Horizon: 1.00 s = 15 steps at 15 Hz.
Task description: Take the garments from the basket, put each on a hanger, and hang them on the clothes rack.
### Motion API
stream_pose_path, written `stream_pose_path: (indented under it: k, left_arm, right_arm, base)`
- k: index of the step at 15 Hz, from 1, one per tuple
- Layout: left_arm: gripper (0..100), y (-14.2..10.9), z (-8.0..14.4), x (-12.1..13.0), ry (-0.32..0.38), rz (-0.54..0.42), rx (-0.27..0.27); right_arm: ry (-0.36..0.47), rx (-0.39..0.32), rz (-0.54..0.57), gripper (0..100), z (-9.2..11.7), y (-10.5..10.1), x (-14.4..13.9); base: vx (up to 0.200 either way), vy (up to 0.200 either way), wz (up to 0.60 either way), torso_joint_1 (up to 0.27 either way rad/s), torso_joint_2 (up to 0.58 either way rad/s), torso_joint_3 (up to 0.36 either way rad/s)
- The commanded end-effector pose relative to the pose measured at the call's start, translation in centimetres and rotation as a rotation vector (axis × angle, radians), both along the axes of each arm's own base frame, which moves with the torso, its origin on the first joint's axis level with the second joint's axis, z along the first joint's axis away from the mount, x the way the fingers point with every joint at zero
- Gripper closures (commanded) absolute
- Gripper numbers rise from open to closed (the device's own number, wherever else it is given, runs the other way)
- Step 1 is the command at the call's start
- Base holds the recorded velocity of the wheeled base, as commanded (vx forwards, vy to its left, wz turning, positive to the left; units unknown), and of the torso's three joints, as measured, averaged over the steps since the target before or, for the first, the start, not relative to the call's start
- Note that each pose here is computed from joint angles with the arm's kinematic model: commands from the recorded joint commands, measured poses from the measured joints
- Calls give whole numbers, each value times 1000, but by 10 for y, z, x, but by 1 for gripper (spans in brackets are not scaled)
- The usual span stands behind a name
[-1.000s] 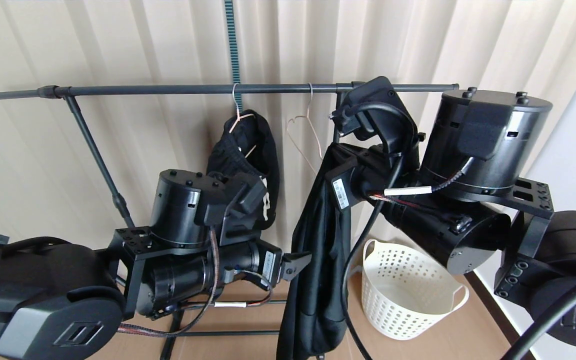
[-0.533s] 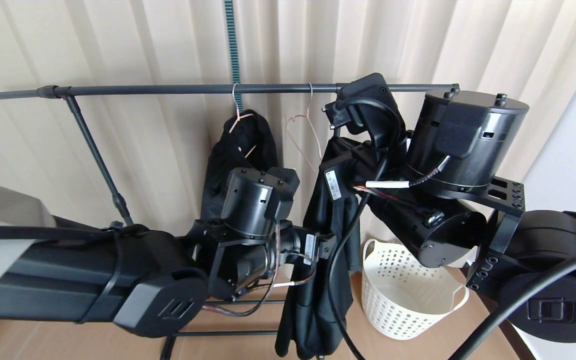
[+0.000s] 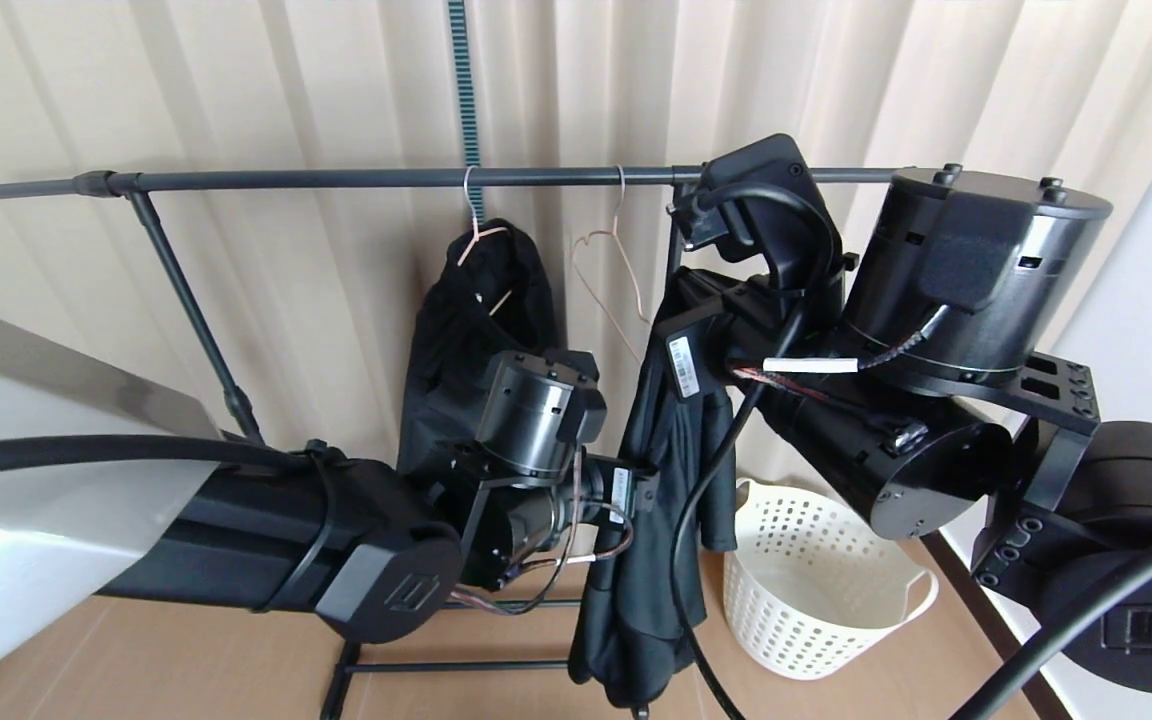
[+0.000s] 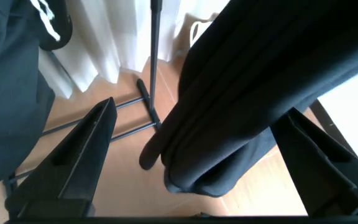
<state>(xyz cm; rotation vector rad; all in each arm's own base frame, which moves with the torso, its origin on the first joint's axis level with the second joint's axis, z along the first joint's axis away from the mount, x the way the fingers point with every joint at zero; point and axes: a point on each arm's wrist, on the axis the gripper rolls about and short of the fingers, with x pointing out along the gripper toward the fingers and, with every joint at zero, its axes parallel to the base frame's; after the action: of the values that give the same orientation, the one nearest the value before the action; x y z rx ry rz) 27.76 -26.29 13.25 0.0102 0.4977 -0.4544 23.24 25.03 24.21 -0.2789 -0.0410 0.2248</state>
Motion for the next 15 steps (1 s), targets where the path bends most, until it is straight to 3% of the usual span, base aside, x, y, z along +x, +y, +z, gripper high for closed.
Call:
stream_pose_path:
  k: [1, 4, 15]
  left_arm:
    - [0, 9, 17, -10, -23, -15, -30]
    - [0, 14, 40, -16, -61, -41, -84]
    - [0, 11, 56, 1, -114, -12, -128]
  right_arm:
    - [-1, 0, -1, 100, 0, 0, 1]
    - [5, -4, 1, 100, -2, 1, 2]
    - [16, -15, 4, 100, -7, -2, -2]
  base:
    - [0, 0, 0, 0, 0, 0]
    - [0, 0, 0, 0, 0, 0]
    - [0, 0, 0, 0, 0, 0]
